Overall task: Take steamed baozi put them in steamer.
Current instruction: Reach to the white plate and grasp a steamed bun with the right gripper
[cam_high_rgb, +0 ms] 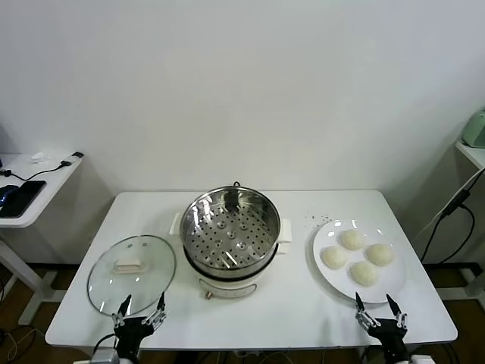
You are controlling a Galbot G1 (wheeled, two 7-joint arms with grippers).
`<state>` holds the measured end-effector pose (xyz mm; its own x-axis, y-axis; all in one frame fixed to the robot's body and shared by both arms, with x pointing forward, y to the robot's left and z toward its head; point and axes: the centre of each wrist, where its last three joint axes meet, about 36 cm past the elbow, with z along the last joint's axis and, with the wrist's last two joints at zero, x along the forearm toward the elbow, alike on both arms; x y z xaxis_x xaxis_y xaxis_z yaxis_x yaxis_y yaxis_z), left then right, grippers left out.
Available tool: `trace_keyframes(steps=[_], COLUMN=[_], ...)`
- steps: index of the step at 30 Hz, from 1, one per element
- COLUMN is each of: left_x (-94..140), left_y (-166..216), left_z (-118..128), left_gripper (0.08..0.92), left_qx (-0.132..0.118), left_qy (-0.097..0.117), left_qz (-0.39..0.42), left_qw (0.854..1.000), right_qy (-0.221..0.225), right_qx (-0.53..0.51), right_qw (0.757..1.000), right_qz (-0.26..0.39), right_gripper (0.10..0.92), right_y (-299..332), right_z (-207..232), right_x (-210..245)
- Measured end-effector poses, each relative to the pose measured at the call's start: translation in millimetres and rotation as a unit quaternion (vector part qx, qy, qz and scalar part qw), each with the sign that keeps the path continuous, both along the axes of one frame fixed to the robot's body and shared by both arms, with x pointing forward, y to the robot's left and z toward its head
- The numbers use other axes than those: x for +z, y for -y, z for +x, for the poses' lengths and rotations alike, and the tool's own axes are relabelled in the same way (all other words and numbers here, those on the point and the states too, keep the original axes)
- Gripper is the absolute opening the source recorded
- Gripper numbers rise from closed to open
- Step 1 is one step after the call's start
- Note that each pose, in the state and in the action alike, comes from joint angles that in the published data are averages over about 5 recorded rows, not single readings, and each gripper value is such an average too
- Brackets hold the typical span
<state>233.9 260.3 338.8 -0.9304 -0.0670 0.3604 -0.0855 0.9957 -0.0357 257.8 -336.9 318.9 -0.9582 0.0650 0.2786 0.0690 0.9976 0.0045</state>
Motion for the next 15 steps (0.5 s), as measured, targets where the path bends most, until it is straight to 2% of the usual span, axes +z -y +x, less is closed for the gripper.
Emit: trace_keyframes(steps=[3, 9, 15], left_x=[1.4, 5.1, 5.3], left_y=[0.2, -0.6, -0.1], left_z=[0.5, 1.7, 2.5], left_gripper=[0.823, 0.823, 0.823], left_qx=[0.000, -0.003, -0.007], left_qy=[0.002, 0.006, 0.010], left_qz=[0.000, 0.001, 0.001], left_qw=[1.000, 1.000, 1.000], right_qy=[0.004, 0.011, -0.003], right_qx=[0.002, 0.031, 0.139], right_qw=[1.000, 0.998, 0.981], right_qz=[-0.008, -0.051, -0.137], right_gripper=[0.823, 0.823, 0.823], right_y=[3.4, 21.4, 37.8], right_z=[18.2, 92.5, 176.4], right_x=[8.9, 45.3, 92.3])
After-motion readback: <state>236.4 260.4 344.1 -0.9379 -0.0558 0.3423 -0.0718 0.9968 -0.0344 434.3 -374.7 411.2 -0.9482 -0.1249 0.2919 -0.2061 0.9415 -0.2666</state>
